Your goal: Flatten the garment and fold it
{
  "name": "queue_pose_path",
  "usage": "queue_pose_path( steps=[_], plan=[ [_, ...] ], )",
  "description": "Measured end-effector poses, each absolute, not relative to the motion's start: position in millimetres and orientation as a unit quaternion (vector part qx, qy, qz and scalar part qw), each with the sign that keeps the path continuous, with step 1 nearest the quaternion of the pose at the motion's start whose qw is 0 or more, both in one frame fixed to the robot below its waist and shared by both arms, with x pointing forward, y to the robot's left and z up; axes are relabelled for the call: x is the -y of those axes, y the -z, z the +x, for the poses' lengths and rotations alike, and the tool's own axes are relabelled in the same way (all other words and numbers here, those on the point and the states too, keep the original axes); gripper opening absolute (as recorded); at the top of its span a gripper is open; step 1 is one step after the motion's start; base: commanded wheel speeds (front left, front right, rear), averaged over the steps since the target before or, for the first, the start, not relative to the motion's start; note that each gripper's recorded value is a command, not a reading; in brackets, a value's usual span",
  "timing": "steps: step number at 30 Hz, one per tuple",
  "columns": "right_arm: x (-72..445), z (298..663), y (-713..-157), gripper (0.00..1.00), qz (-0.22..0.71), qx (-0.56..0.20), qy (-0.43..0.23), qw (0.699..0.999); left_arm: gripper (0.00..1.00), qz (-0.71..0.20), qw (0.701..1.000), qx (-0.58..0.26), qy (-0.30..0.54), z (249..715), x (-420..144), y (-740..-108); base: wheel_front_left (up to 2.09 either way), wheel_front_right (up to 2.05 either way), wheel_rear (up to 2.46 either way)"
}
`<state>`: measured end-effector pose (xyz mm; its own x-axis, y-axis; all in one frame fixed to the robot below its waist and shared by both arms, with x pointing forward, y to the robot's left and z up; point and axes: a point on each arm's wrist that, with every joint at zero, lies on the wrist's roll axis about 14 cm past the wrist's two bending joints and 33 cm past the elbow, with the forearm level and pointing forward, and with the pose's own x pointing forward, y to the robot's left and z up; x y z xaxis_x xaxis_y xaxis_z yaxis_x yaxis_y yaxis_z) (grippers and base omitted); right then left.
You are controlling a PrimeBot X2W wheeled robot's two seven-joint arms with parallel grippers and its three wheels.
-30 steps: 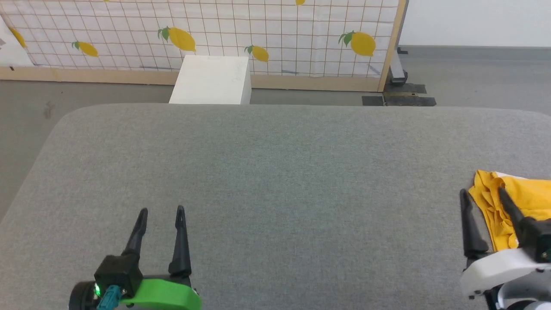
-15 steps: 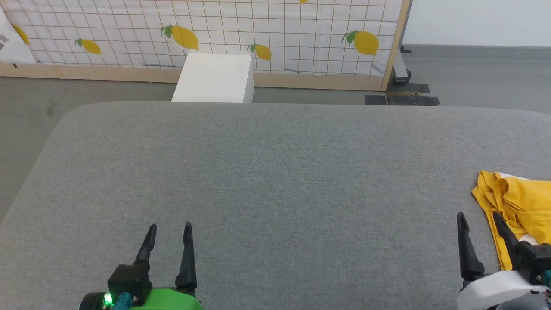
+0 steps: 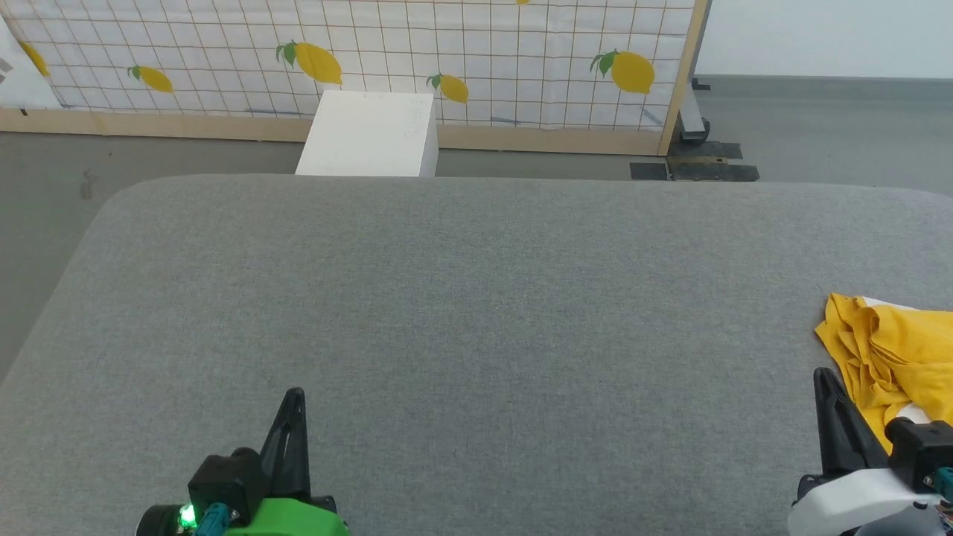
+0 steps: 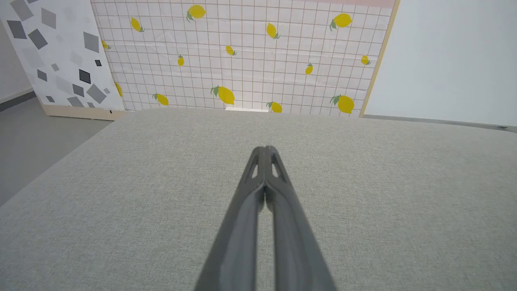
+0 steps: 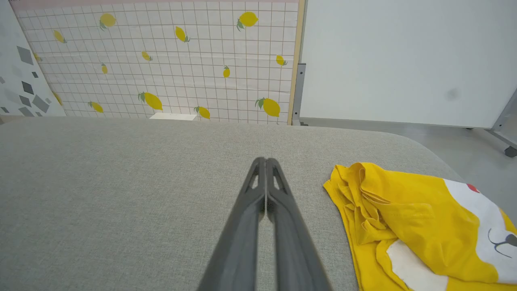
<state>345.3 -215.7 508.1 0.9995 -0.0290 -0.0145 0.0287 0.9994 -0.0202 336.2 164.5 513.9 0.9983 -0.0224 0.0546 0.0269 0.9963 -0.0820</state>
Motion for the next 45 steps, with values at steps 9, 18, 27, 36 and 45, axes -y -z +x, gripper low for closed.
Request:
queue_pose_path(
  steps=[9, 18, 27, 36, 45],
  plan=[
    [212.3, 345.9, -507.0, 0.00, -0.010, -0.011, 0.010, 1.000, 0.00, -0.039, 0.999, 0.027, 0.014, 338.5, -163.7, -515.1, 0.00, 0.00, 0.00],
    [207.8, 347.8, -507.9, 0.00, -0.009, -0.011, 0.003, 1.000, 0.00, -0.032, 0.999, 0.026, 0.013, 341.2, -165.6, -516.3, 0.00, 0.00, 0.00],
    [204.1, 348.6, -507.0, 0.00, -0.009, -0.015, -0.002, 1.000, 0.00, -0.031, 0.999, 0.024, 0.012, 343.4, -166.5, -516.9, 0.00, 0.00, 0.00],
    [200.3, 350.6, -508.6, 0.00, -0.012, -0.013, -0.008, 1.000, 0.00, -0.025, 0.999, 0.023, 0.012, 345.4, -166.5, -517.6, 0.00, 0.00, 0.00],
    [195.5, 353.6, -510.8, 0.00, -0.012, -0.011, -0.015, 1.000, 0.00, -0.022, 0.999, 0.023, 0.013, 348.6, -167.1, -519.5, 0.00, 0.00, 0.00]
  ],
)
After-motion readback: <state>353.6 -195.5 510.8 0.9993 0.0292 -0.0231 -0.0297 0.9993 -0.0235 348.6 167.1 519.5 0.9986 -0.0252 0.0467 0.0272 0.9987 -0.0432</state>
